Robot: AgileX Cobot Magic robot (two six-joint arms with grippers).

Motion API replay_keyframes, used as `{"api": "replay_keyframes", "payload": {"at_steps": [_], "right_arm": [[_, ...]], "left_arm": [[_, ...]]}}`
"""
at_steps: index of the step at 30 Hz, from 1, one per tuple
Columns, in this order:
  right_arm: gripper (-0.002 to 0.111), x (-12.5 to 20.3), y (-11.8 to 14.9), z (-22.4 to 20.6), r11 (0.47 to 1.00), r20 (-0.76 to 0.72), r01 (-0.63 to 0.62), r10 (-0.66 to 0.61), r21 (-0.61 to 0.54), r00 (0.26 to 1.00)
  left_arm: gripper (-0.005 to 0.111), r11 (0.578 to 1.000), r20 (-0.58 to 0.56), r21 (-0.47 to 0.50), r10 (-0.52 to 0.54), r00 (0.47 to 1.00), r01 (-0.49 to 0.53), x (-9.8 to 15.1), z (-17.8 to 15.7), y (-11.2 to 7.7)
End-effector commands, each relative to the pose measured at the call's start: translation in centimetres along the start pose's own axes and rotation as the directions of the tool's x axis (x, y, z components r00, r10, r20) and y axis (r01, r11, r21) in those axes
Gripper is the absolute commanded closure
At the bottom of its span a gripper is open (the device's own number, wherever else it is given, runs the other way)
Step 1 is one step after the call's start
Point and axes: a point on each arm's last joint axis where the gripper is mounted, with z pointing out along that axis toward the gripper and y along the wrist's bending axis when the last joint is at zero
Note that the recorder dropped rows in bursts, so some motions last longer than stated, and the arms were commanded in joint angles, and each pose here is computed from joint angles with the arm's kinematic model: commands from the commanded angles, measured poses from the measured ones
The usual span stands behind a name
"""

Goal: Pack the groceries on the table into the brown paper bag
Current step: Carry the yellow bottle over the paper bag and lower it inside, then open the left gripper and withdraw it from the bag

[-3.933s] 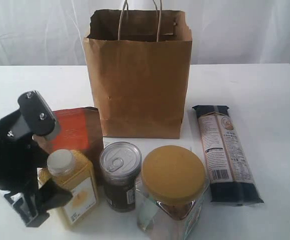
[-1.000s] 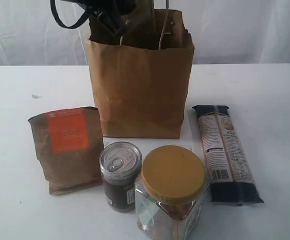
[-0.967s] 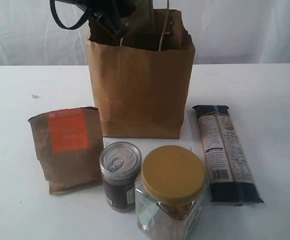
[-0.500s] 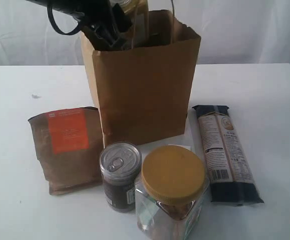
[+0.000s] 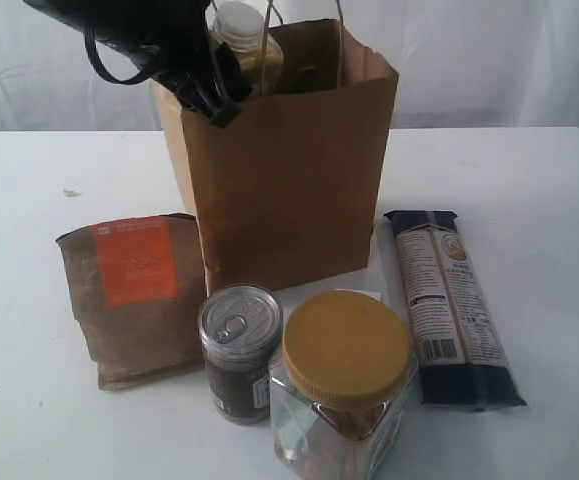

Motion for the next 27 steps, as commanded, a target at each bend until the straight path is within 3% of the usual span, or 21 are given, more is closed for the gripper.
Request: {"api": "replay_keyframes", "payload": {"at_steps": [1, 5, 8, 14, 27], "right_arm": [[0.108, -0.11, 0.0, -0.01, 1.0, 0.017, 0.003, -0.003, 0.001, 1.0], [0.108, -0.11, 0.0, -0.01, 1.0, 0.017, 0.003, -0.003, 0.001, 1.0], [0.108, -0.11, 0.0, -0.01, 1.0, 0.017, 0.003, -0.003, 0.001, 1.0], [0.108, -0.11, 0.0, -0.01, 1.0, 0.017, 0.003, -0.003, 0.001, 1.0], [0.108, -0.11, 0.0, -0.01, 1.0, 0.017, 0.003, -0.003, 0.001, 1.0]], "left_arm": [[0.04, 0.999, 0.083, -0.047, -0.013, 0.996, 0.017, -1.1, -1.13, 0.7], [0.026, 0.997, 0.082, -0.041, -0.064, 0.995, 0.068, -1.07, -1.13, 0.68], [0.022, 0.997, 0.054, -0.026, -0.076, 0.996, 0.077, -0.83, -1.11, 0.54], [0.022, 0.997, -0.01, 0.007, -0.076, 0.997, 0.076, -0.27, -1.09, 0.19], [0.022, 0.999, -0.022, -0.016, -0.045, 0.999, 0.044, -0.18, -1.28, 0.42]]}}
